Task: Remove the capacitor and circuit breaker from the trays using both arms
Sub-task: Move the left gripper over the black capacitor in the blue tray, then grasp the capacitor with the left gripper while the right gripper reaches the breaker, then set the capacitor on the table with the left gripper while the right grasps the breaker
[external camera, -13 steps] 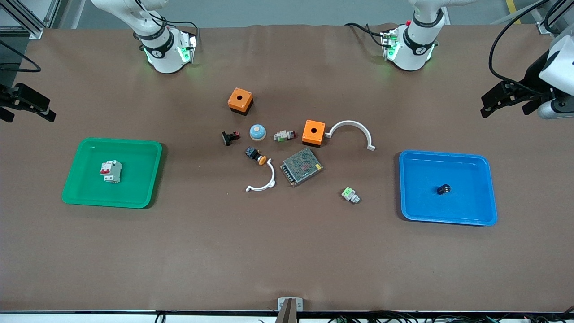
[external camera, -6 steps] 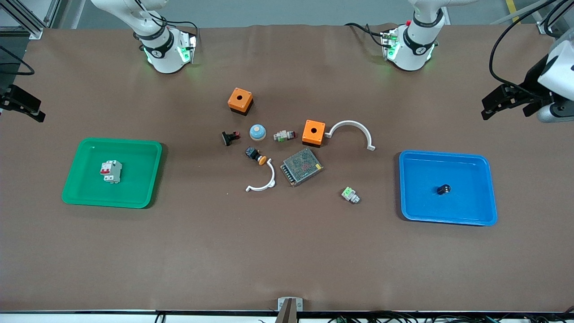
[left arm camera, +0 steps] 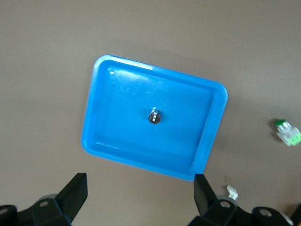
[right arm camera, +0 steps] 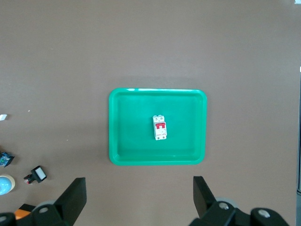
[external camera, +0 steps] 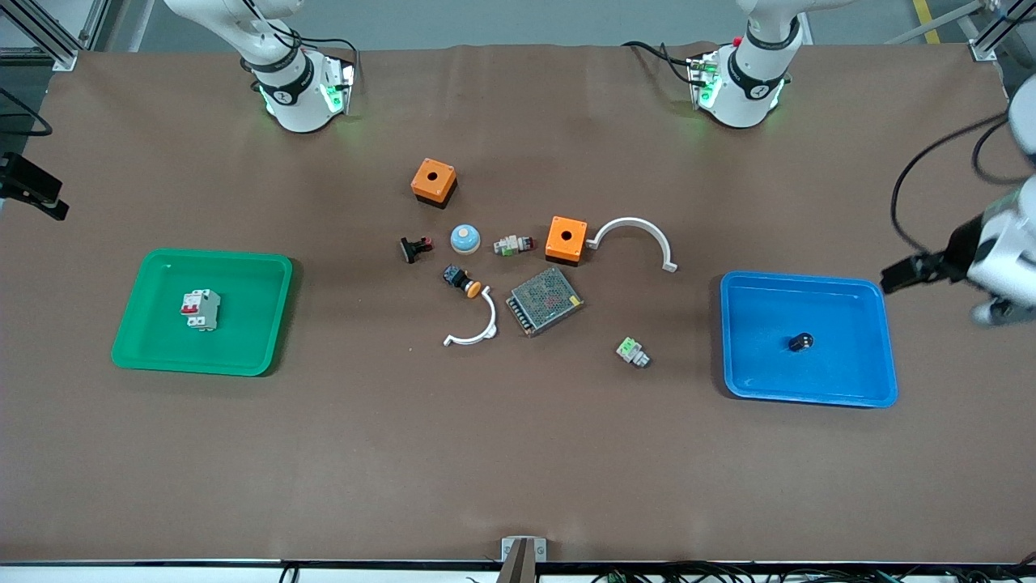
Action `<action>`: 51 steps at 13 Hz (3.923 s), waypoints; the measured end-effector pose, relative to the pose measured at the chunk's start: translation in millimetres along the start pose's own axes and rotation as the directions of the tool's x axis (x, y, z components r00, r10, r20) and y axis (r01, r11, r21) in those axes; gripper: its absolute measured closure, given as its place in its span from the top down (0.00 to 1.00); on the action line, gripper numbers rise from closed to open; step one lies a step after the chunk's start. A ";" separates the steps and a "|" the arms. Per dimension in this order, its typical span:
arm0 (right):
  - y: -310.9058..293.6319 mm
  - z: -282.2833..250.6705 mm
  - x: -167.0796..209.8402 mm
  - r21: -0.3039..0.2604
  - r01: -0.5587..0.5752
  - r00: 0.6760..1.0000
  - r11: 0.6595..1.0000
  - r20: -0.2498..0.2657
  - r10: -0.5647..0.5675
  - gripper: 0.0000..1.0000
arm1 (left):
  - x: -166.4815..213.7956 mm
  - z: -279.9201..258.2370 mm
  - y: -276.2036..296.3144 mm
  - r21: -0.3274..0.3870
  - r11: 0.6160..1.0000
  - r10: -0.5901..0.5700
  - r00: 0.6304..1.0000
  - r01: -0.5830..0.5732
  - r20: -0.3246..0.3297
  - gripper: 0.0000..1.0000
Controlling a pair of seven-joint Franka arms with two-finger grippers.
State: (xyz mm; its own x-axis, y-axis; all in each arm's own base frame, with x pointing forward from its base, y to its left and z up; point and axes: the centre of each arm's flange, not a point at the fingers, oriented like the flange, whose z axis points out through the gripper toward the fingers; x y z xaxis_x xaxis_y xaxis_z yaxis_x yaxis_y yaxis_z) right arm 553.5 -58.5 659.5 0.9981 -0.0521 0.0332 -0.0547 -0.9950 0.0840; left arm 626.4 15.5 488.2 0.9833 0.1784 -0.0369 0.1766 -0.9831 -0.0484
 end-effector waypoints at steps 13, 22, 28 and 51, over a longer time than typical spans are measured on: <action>20.3 99.2 54.9 0.062 -0.059 0.995 0.996 0.079 0.054 1.00 | 7.5 237.4 10.2 -0.037 0.997 -0.072 0.996 0.074 0.051 0.94; 70.1 250.9 28.9 0.092 0.072 0.992 0.993 0.100 -0.082 1.00 | 10.1 274.3 -13.4 -0.034 0.995 -0.095 0.994 0.097 0.045 0.81; 83.1 335.1 -29.5 0.110 0.211 0.973 0.971 0.077 -0.220 1.00 | 9.8 281.8 -10.1 -0.037 0.995 -0.092 0.995 0.093 0.048 0.66; 53.5 449.2 -35.5 0.084 0.288 0.955 0.954 0.050 -0.293 0.67 | -54.1 201.5 187.3 -0.108 0.981 -0.156 0.987 0.159 0.038 0.34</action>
State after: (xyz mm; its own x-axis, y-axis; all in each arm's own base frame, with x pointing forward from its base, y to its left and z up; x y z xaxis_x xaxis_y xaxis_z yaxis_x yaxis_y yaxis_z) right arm 527.9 -148.4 215.4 0.9705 0.2371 -0.0428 0.2376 -0.9714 0.0056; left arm 597.2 -170.0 280.0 0.9412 0.3310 -0.0668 0.3347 -0.9408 0.0540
